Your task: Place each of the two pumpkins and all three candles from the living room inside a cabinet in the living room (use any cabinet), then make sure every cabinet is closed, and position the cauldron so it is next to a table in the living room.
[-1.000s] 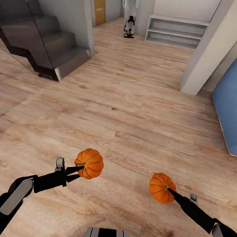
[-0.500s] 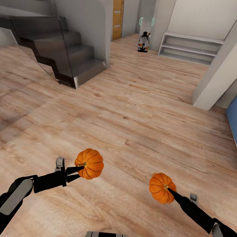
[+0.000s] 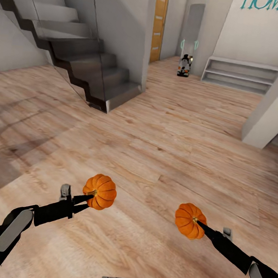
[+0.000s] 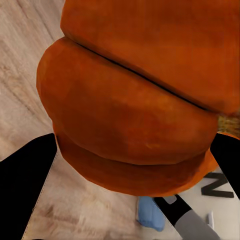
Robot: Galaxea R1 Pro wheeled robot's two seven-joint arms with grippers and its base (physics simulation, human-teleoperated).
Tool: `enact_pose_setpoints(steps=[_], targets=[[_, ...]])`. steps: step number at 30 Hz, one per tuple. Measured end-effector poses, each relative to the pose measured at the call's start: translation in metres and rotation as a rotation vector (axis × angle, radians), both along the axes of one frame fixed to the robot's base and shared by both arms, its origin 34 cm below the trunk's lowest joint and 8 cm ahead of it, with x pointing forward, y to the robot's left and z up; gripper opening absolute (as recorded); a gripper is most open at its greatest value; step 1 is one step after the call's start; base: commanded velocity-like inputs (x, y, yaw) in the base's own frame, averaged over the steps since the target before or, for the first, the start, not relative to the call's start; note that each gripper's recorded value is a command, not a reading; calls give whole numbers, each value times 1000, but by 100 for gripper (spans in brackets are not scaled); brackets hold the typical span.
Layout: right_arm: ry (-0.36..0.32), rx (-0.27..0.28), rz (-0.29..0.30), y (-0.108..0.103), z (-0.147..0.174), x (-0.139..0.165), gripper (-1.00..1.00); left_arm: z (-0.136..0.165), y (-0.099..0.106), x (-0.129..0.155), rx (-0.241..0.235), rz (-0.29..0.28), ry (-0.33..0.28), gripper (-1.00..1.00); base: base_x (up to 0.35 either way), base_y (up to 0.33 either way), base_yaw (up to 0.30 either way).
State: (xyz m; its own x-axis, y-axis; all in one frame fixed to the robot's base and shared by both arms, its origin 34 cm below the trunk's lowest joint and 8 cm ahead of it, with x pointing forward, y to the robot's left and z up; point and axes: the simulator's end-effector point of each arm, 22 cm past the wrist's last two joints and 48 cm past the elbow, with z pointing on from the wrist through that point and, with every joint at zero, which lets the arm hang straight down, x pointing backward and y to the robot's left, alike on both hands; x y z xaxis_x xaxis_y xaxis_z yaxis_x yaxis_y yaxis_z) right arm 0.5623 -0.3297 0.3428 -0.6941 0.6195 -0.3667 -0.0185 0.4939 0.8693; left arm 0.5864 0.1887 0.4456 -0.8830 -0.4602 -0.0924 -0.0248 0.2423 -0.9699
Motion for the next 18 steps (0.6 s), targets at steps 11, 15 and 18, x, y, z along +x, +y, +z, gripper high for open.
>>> enact_pose_setpoints(steps=[11, 15, 18], targets=[[-51, 2, -2, -2, 27, 7, -100, 14, 20, 1, 31, 22, -15, -100, -7, 0, 251], [-71, 2, -4, -3, 37, 10, -100, 24, 22, 2, 31, 24, -33, -100, -236, 0, 251], [-85, 4, -3, -3, 44, 11, -100, 32, 24, 3, 32, 26, -48, -100, -317, 0, 251]])
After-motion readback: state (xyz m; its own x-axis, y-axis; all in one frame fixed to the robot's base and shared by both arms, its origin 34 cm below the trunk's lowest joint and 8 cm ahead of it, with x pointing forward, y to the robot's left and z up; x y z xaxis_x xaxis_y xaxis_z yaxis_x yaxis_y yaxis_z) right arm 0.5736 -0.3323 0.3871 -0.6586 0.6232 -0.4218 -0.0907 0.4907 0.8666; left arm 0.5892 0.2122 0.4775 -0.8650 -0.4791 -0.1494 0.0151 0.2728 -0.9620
